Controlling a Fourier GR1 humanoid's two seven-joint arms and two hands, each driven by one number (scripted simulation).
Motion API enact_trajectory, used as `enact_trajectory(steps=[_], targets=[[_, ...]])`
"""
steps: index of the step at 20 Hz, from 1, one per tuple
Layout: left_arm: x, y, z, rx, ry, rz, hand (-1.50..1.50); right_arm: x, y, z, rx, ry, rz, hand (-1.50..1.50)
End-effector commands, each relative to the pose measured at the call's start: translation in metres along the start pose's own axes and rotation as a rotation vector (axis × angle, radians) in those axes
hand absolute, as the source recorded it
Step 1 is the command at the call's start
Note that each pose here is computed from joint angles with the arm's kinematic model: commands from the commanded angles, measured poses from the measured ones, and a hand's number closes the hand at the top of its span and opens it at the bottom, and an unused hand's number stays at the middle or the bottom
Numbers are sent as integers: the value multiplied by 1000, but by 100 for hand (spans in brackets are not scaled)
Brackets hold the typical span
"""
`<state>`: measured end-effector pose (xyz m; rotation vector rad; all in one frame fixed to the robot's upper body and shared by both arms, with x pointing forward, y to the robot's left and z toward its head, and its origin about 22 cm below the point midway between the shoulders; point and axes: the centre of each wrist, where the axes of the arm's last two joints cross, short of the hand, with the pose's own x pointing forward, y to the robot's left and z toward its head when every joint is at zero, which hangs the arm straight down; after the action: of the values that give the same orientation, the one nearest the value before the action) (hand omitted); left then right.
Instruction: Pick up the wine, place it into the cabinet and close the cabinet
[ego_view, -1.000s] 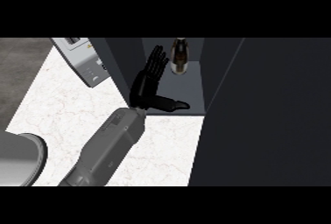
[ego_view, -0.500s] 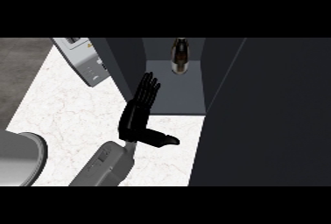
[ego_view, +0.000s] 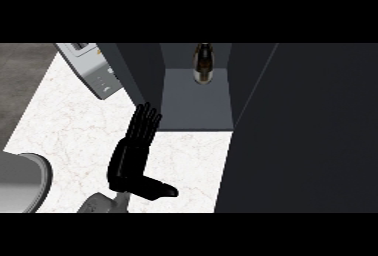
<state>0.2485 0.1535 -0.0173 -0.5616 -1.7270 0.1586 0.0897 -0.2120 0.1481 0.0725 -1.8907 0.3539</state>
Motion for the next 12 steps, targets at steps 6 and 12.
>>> enact_trajectory(steps=[6,12], targets=[[31,39,30,23,-59,-46,-150,38,6,12,248,-5,-170,-150],[63,77,38,57,-101,-113,-150,45,9,18,478,-6,-171,150]])
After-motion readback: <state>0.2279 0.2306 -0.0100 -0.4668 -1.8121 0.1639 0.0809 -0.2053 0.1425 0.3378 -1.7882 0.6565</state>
